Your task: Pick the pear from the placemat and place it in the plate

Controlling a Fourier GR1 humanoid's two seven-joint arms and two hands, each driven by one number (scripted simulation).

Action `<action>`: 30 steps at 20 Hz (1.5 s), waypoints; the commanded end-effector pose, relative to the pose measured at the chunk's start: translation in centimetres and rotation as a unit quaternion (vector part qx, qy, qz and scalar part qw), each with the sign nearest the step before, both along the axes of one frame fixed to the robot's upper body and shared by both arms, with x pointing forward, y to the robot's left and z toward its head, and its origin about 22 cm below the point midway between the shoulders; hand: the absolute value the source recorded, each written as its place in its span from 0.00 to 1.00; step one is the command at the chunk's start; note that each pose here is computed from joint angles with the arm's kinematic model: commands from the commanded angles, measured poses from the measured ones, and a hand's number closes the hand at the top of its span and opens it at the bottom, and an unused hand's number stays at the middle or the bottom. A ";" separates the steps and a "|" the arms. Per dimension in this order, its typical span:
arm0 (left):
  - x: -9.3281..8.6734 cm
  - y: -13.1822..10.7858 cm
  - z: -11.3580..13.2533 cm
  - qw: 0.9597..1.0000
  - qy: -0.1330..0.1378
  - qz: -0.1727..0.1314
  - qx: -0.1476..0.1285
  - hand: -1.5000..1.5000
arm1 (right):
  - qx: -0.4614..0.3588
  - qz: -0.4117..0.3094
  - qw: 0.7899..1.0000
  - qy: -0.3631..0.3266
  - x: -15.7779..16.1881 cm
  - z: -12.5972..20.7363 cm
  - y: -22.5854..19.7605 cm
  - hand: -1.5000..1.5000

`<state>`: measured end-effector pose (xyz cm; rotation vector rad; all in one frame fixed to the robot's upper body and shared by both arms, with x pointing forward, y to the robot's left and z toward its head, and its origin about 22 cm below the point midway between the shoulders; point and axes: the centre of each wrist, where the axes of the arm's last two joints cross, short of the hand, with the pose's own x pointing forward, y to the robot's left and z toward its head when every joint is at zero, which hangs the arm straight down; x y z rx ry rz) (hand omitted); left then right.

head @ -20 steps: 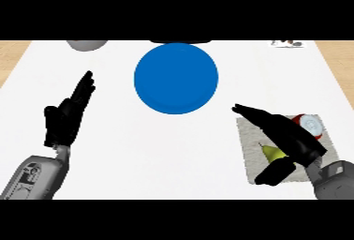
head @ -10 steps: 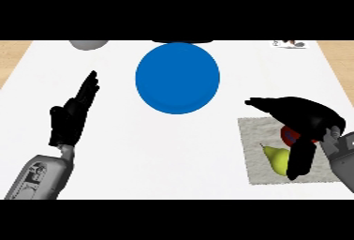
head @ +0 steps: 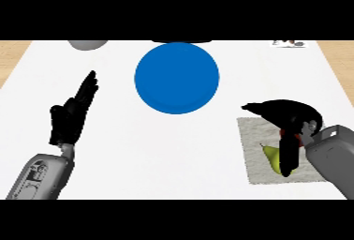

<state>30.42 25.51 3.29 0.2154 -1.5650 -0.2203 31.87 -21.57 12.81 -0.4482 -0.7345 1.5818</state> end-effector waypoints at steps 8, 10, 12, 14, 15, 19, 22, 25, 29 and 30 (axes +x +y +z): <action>-0.6 1.5 1.6 1.000 0.007 -0.004 0.009 0.50 | -0.076 0.008 0.995 0.063 0.1 -5.1 -0.8 0.00; 0.4 -1.0 0.8 1.000 0.000 0.000 0.000 0.50 | -0.068 0.015 0.996 0.060 -0.7 -6.7 -1.1 0.00; -0.9 0.3 1.6 1.000 0.002 0.001 0.006 0.50 | -0.087 0.013 0.994 0.067 0.2 -7.1 -0.5 0.00; 0.5 -0.5 0.2 1.000 0.002 -0.007 0.002 0.50 | -0.075 0.009 0.995 0.067 0.1 -7.7 -1.8 0.00; 0.4 -1.8 0.1 1.000 0.003 0.000 0.002 0.50 | -0.085 0.014 0.994 0.070 -1.6 -9.3 -0.9 0.00; 1.5 -0.9 1.9 1.000 0.000 0.005 0.004 0.50 | -0.092 0.009 0.993 0.076 0.9 -8.6 -3.2 0.00; 0.0 -1.4 0.2 1.000 0.001 0.003 0.001 0.50 | -0.090 -0.004 0.993 0.074 1.9 -9.9 -3.1 0.00; -1.6 0.9 -1.6 1.000 0.005 0.001 -0.007 0.50 | -0.094 0.013 0.993 0.074 -0.7 -11.2 -4.0 0.00; -0.9 -0.3 0.6 1.000 0.005 -0.008 -0.008 0.50 | -0.072 0.026 0.997 0.019 0.3 -11.2 -5.1 1.00; -0.9 -1.2 -0.3 1.000 0.000 0.000 0.001 0.50 | -0.070 0.020 0.997 0.012 0.0 -10.1 -4.1 1.00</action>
